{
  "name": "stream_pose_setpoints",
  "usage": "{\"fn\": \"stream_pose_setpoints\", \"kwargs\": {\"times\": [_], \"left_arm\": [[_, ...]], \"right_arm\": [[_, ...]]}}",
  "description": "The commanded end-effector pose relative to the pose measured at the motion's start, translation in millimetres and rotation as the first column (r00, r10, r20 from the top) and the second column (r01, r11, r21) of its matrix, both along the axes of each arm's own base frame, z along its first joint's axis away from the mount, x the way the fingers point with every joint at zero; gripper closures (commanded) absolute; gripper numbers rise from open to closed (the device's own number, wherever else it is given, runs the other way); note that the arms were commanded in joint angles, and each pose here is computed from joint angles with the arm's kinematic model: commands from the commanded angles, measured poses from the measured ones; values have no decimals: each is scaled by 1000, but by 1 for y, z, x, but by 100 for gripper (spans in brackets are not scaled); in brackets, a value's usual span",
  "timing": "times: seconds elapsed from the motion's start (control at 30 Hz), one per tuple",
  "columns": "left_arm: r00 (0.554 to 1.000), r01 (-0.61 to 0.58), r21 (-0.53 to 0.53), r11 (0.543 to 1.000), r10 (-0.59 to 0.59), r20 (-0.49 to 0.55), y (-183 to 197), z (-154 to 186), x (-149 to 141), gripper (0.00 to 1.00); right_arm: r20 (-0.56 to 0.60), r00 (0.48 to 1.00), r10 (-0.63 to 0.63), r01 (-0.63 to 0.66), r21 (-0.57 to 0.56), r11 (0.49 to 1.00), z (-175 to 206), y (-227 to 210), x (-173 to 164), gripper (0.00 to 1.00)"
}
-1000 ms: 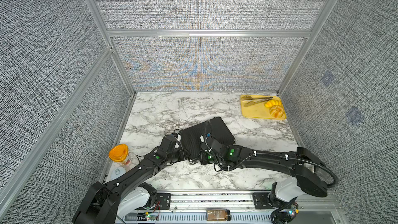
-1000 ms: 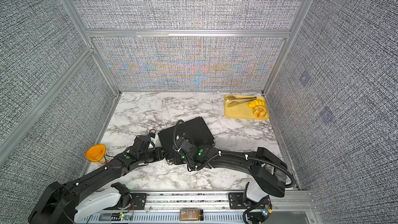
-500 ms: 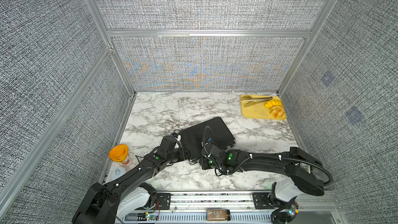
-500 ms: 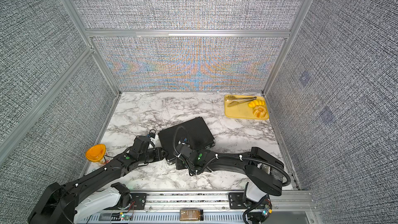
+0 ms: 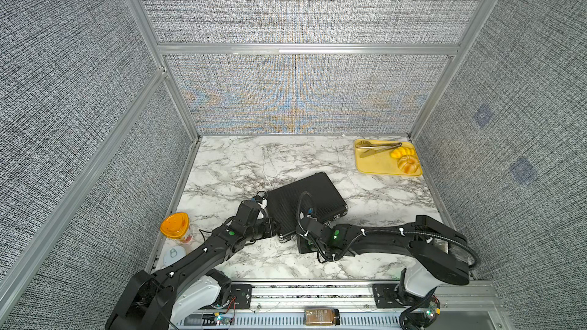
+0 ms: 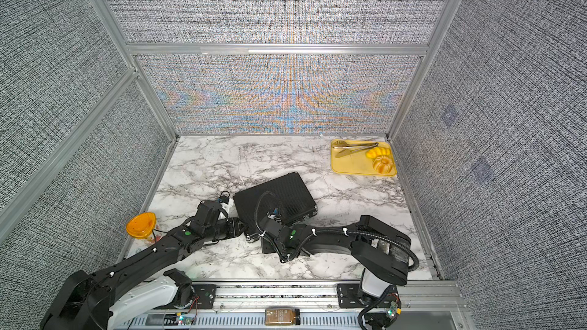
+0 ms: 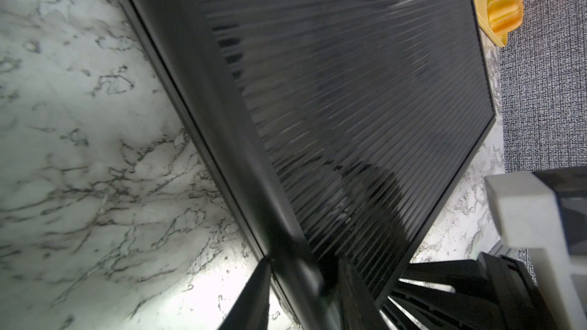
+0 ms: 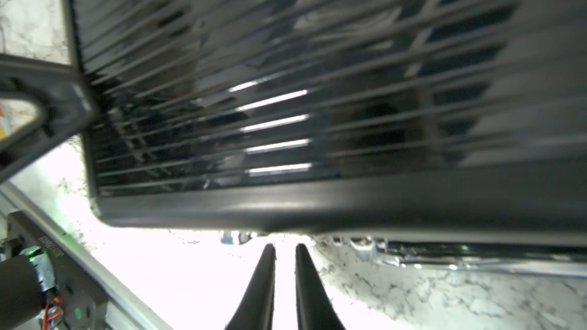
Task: Close the poker set cases
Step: Fasten the fastener on the poker set case.
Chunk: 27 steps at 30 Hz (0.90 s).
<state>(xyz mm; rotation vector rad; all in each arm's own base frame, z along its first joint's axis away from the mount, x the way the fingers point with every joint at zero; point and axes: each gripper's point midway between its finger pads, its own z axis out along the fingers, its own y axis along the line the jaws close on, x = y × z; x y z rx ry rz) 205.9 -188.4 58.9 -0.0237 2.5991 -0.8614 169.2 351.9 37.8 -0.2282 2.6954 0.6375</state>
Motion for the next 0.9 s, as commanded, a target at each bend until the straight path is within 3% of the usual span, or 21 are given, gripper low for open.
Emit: {"fn": "stream_pose_setpoints", "kwargs": {"times": [0.0, 0.27, 0.5, 0.67, 0.87], "left_arm": [[991, 22, 126, 992, -5, -132, 23, -29, -29, 64], [992, 31, 126, 992, -15, -127, 23, -27, -30, 64], [994, 40, 117, 992, -27, -110, 22, -24, -31, 64], [994, 47, 111, 993, -35, -106, 21, -23, -31, 64], [995, 41, 111, 993, -30, -97, 22, -21, -30, 64]], "right_arm": [[1, 999, -36, 36, 12, 999, 1, 0, 3, 83], [-93, 981, -168, 183, 171, 968, 12, -2, -3, 82], [-246, 924, -291, 370, 391, 843, 9, 19, -5, 82], [-312, 880, -357, 467, 443, 765, -2, 25, -8, 82], [-338, 838, -428, 542, 421, 727, -11, 20, -15, 82]]}}
